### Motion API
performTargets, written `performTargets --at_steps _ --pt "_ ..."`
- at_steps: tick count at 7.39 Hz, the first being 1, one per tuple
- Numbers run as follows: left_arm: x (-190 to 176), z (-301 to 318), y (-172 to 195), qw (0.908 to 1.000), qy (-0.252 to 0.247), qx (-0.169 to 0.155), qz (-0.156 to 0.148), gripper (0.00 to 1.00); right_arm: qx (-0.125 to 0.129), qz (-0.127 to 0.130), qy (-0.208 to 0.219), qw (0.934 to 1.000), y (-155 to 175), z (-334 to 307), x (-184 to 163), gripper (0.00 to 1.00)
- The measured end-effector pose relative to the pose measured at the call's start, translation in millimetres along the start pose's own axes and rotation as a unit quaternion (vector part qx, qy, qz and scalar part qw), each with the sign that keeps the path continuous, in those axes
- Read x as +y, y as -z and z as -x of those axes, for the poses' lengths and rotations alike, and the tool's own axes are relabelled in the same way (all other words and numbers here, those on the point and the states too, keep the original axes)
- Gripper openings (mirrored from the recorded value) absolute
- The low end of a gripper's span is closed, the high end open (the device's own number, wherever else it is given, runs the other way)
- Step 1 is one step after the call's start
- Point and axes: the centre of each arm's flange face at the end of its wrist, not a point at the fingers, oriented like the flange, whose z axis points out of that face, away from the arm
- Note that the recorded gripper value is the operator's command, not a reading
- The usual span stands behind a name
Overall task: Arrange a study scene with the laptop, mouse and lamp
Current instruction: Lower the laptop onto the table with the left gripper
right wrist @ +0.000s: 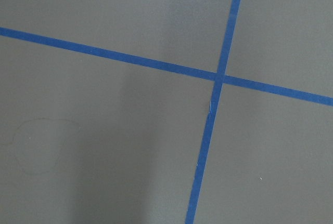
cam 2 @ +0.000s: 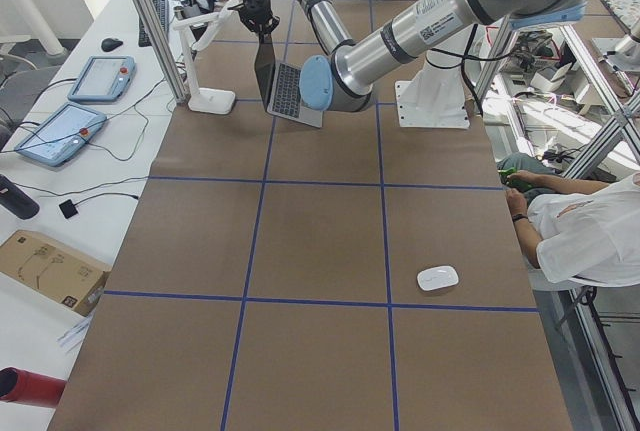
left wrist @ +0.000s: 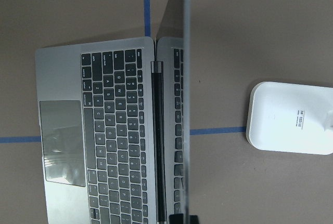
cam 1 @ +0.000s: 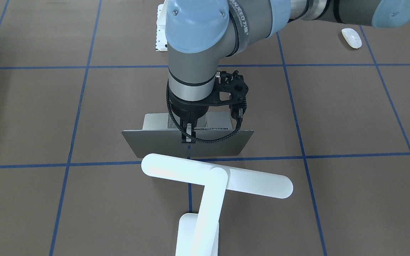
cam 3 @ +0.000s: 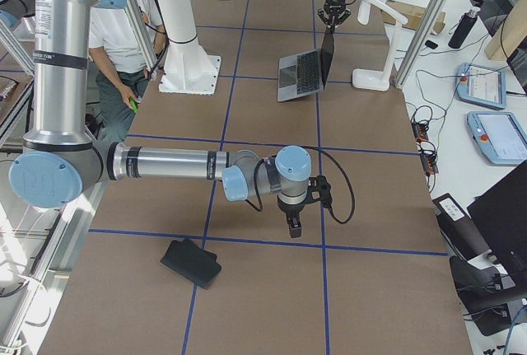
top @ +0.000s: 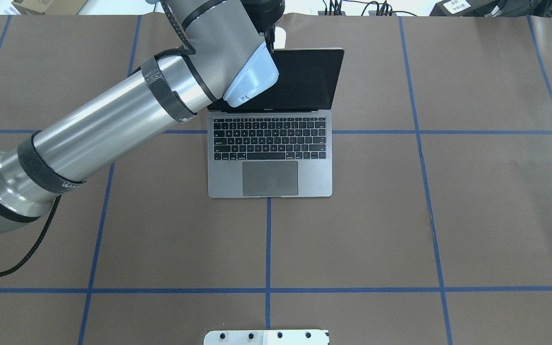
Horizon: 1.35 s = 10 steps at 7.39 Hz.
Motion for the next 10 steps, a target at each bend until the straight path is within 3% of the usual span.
performTargets --at_steps 10 --pt "-11 -14 -32 0.9994 0.026 0.014 -0.018 0.0 0.0 0.006 -0.006 1.0 -5 -5 2 0.99"
